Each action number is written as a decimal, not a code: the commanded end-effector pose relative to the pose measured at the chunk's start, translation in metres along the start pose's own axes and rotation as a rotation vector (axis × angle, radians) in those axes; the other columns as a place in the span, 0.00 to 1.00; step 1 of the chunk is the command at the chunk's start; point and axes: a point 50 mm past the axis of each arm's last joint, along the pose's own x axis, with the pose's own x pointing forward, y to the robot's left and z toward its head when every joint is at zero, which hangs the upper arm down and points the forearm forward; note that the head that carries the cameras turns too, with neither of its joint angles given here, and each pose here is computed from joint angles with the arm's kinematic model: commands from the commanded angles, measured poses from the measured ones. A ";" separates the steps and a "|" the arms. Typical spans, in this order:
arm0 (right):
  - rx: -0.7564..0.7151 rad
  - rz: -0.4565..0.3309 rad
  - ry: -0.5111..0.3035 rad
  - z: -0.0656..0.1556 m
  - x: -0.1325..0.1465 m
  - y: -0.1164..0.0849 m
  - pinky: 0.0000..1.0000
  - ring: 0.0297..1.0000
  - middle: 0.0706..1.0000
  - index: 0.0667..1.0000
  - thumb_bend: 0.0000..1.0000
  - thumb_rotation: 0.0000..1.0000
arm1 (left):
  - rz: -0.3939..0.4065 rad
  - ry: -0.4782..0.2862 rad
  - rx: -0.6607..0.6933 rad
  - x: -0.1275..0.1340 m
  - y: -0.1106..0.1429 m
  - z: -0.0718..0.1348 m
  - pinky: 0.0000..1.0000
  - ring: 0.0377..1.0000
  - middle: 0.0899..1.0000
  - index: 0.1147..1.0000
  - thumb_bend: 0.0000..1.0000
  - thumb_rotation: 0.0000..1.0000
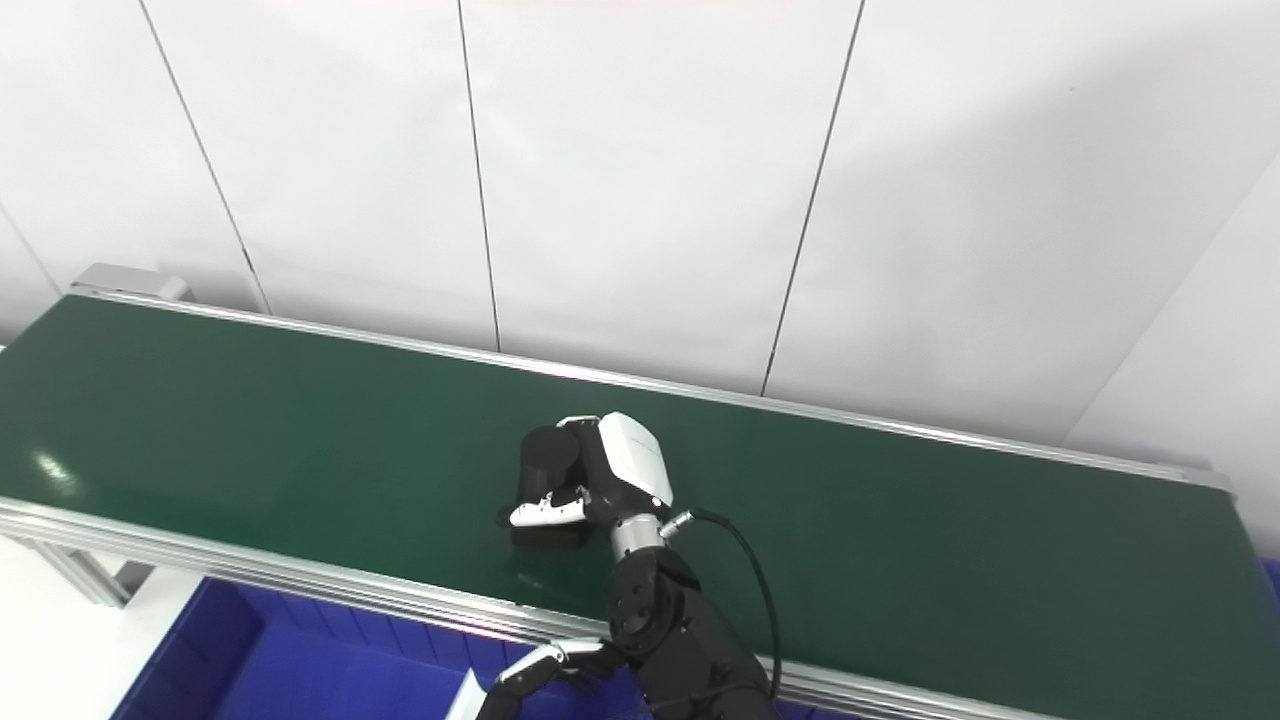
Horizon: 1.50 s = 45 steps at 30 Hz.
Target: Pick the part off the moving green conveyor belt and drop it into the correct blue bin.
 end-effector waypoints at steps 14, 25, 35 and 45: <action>0.155 -0.228 -0.106 0.016 -0.040 -0.045 0.36 0.39 0.39 0.48 0.52 0.00 | 0.024 -0.002 -0.038 0.010 0.012 0.004 0.52 0.63 0.69 0.73 0.85 0.20; 0.210 -0.374 -0.109 0.003 -0.119 -0.094 0.34 0.38 0.39 0.50 0.52 0.00 | 0.025 0.016 -0.051 0.013 0.037 0.008 0.55 0.66 0.70 0.75 0.83 0.24; 0.202 -0.310 0.020 -0.015 -0.209 -0.116 0.29 0.34 0.40 0.50 0.52 0.00 | -0.019 0.084 -0.115 0.014 0.067 0.011 0.58 0.67 0.71 0.74 0.85 0.28; 0.104 -0.161 0.208 -0.042 -0.275 -0.112 0.22 0.27 0.42 0.46 0.53 0.00 | -0.032 0.090 -0.159 0.016 0.087 0.017 0.58 0.67 0.71 0.73 0.86 0.27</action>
